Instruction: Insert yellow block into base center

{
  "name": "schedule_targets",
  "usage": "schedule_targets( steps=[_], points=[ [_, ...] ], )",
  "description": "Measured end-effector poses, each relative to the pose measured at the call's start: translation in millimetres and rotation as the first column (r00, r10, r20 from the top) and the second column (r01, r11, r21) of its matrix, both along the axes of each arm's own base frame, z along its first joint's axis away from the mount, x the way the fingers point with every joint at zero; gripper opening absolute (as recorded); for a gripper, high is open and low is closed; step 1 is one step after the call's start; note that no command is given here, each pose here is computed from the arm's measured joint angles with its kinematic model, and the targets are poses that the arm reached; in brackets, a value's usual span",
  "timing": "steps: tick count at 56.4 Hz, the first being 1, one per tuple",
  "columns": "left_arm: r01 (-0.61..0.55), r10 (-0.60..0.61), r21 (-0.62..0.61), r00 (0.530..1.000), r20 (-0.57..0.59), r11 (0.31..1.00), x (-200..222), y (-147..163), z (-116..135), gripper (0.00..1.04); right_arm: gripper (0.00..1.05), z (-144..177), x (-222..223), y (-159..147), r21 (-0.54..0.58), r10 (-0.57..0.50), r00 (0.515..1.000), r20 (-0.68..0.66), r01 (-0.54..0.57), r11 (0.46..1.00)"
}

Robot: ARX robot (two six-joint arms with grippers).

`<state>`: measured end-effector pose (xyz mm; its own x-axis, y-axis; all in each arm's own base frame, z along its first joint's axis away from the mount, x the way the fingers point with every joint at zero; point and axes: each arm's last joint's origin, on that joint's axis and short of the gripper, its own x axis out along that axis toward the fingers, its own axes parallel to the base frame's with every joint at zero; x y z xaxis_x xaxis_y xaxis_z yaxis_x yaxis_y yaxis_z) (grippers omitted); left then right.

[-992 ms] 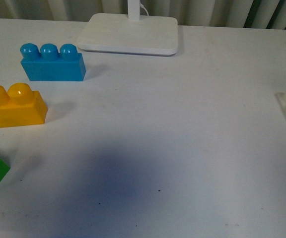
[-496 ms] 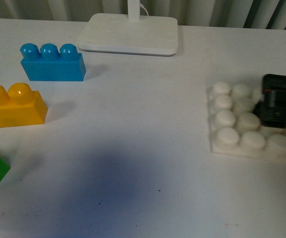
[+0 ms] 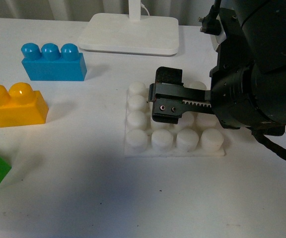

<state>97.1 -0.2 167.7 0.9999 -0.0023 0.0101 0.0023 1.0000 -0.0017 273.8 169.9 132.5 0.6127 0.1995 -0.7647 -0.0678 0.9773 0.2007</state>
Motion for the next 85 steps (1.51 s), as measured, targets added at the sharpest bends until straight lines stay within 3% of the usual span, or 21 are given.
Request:
schedule_targets(
  steps=[9,22,37,55,69,71,74,77,85],
  points=[
    [0.000,0.000,0.000,1.000,0.000,1.000,0,0,0,0.98,0.96,13,2,-9,0.037,-0.018,1.000,0.020,0.018,0.999],
    [0.000,0.000,0.000,1.000,0.000,1.000,0,0,0,0.98,0.96,73,-3,-42,0.124,-0.039,0.983,0.180,0.016,0.992],
    [0.000,0.000,0.000,1.000,0.000,1.000,0,0,0,0.98,0.96,123,-40,-98,0.163,-0.005,0.876,0.482,-0.084,0.983],
    [0.000,0.000,0.000,1.000,0.000,1.000,0,0,0,0.98,0.96,124,-109,-154,0.175,-0.048,0.757,0.652,-0.089,0.981],
    [0.000,0.000,0.000,1.000,0.000,1.000,0,0,0,0.98,0.96,109,-145,-187,0.278,-0.218,0.711,0.669,0.033,0.960],
    [0.000,0.000,0.000,1.000,0.000,1.000,0,0,0,0.98,0.92,109,-146,-187,0.241,-0.221,0.681,0.698,0.067,0.968],
    [0.000,0.000,0.000,1.000,0.000,1.000,0,0,0,0.98,0.78,100,-148,-185,0.104,-0.192,0.622,0.759,0.175,0.979],
    [0.000,0.000,0.000,1.000,0.000,1.000,0,0,0,0.98,0.66,90,-150,-183,0.019,-0.145,0.617,0.773,0.206,0.978],
    [0.000,0.000,0.000,1.000,0.000,1.000,0,0,0,0.98,0.40,77,-154,-174,-0.044,-0.107,0.617,0.780,0.225,0.973]
  ],
)
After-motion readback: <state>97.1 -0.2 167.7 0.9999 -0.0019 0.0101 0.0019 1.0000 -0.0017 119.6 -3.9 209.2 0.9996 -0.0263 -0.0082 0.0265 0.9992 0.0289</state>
